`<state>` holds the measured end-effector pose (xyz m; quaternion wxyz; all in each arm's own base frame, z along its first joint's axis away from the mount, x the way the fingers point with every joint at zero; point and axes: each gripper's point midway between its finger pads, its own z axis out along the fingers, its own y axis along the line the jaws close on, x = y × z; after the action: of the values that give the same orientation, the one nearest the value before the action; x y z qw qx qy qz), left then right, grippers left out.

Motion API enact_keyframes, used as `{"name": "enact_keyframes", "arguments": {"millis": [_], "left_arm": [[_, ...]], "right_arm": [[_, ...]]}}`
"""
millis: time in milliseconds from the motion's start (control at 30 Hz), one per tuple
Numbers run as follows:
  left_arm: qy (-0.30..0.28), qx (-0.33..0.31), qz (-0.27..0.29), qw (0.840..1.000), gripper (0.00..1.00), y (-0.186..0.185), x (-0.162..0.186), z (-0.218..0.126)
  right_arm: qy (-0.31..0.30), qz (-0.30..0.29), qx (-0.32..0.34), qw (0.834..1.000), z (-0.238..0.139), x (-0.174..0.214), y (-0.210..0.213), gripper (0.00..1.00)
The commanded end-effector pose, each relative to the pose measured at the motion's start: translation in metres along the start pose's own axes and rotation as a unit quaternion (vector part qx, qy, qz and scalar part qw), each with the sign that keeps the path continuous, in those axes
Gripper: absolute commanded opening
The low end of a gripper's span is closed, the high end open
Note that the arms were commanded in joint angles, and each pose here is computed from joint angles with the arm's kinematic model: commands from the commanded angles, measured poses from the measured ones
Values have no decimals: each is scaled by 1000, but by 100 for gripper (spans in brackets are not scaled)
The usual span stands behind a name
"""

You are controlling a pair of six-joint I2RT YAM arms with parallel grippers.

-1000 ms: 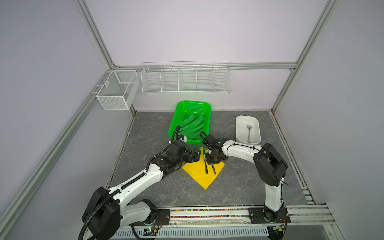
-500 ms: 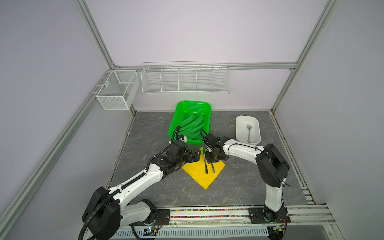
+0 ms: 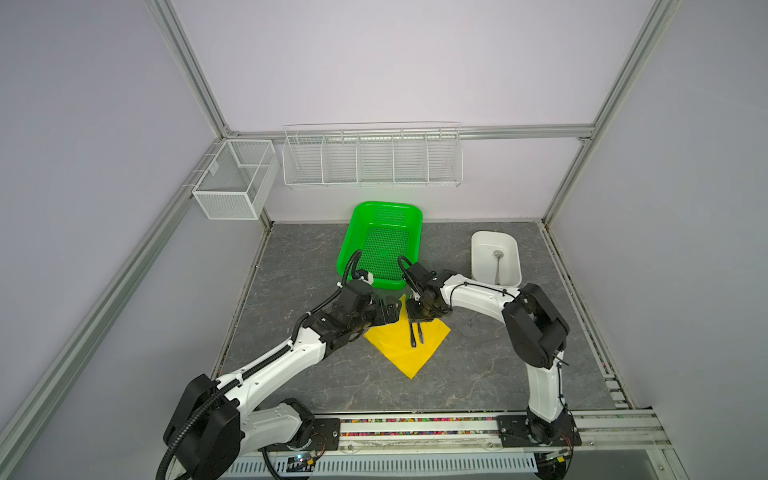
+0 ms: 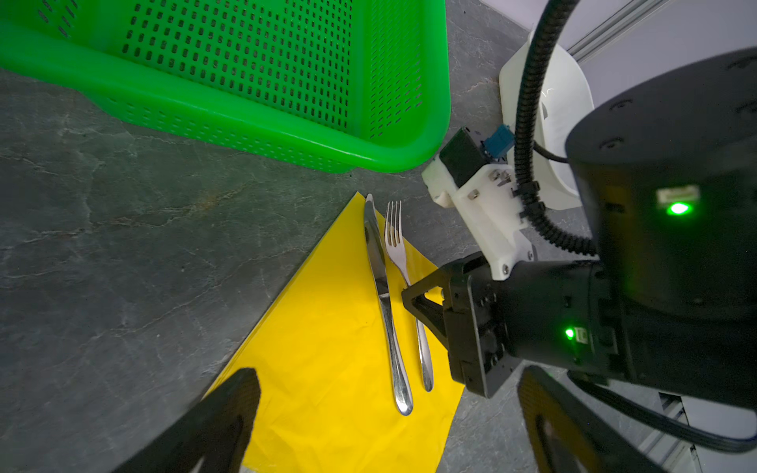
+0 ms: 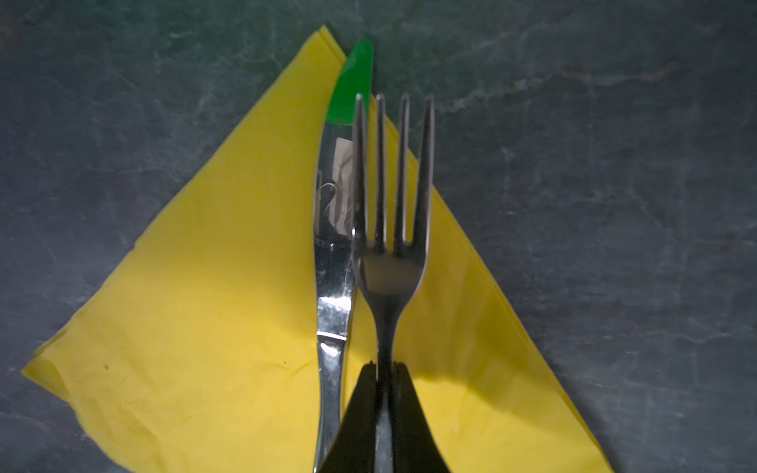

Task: Place the utensils on the paper napkin and roll it up
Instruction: 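Hold the fork on the napkin with the right gripper, adjusting its position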

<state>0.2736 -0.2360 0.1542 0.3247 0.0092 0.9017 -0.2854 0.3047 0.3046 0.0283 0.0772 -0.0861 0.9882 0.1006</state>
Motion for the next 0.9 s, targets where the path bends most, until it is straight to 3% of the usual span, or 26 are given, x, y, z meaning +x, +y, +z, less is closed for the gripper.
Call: {"name": "enact_keyframes", "arguments": {"millis": [0,867], "left_arm": [[-19,8,2,1000,99,-6,-13,-7],[-14,16,3,1000,100,-12,-14,-3]], "right_arm": [[9,23,-4,1000,4,1,-2,11],[28,12,10,999,9,15,-8,13]]}}
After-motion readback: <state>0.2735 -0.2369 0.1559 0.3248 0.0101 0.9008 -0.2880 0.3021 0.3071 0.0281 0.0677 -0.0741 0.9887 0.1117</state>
